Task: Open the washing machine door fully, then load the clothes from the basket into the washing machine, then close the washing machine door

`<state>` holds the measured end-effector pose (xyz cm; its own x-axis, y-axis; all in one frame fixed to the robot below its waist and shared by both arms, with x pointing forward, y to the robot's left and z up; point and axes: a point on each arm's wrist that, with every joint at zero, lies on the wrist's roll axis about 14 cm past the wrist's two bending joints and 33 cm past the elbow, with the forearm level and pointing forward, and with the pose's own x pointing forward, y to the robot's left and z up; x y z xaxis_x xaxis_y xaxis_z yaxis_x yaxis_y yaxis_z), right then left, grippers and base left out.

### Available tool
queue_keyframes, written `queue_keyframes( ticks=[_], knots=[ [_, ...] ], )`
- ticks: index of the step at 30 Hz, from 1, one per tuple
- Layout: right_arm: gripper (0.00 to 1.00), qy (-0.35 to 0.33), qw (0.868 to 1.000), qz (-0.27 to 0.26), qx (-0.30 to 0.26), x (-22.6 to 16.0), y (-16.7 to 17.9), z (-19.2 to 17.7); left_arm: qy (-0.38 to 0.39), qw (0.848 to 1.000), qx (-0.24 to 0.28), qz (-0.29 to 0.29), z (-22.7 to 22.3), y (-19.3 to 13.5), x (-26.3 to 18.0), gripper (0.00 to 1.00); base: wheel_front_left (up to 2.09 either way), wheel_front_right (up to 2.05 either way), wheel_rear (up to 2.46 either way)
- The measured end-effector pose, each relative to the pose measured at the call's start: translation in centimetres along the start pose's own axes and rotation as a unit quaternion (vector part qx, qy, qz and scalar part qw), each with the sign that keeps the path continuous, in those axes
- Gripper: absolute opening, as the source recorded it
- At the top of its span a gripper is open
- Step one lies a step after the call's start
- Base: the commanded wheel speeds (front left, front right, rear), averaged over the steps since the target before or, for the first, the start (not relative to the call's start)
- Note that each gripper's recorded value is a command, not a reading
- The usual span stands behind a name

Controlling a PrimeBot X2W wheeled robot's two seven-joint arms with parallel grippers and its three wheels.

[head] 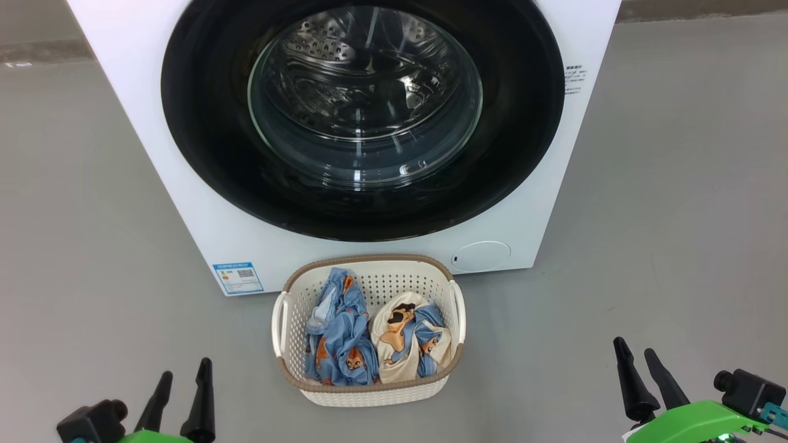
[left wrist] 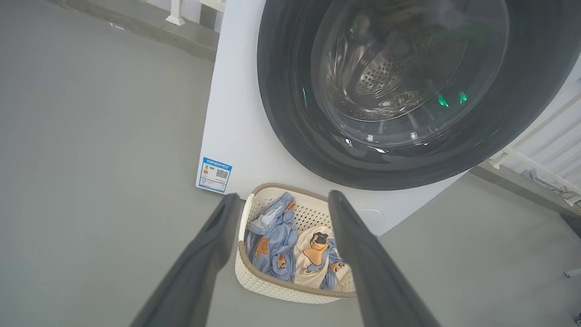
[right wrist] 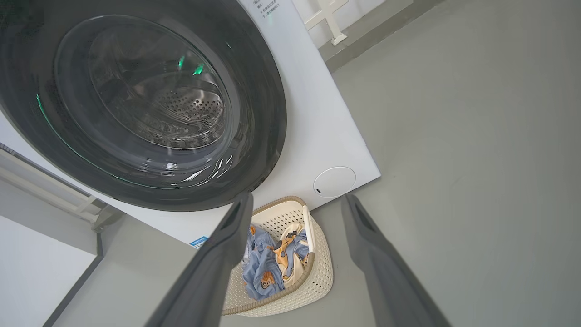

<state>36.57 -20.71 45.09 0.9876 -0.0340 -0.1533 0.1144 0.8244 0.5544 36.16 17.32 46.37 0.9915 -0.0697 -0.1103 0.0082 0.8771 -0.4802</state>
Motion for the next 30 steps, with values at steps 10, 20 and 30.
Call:
queue_keyframes(
  ticks=[10,20,30],
  knots=[
    [1.0,-0.005,0.998,0.008,-0.058,0.1,0.2,0.2,-0.012,0.998,0.058,-0.012,0.6,-0.4,0.3,1.0,0.0,0.0,0.0],
    [1.0,-0.015,0.994,0.018,-0.108,0.1,0.5,0.6,-0.023,0.994,0.102,-0.018,1.1,-0.5,0.3,1.0,0.0,0.0,0.0],
    [1.0,-0.024,0.985,0.031,-0.167,0.2,0.9,1.1,-0.033,0.986,0.161,-0.029,1.5,-0.7,0.2,1.0,0.0,0.0,0.0]
  ],
)
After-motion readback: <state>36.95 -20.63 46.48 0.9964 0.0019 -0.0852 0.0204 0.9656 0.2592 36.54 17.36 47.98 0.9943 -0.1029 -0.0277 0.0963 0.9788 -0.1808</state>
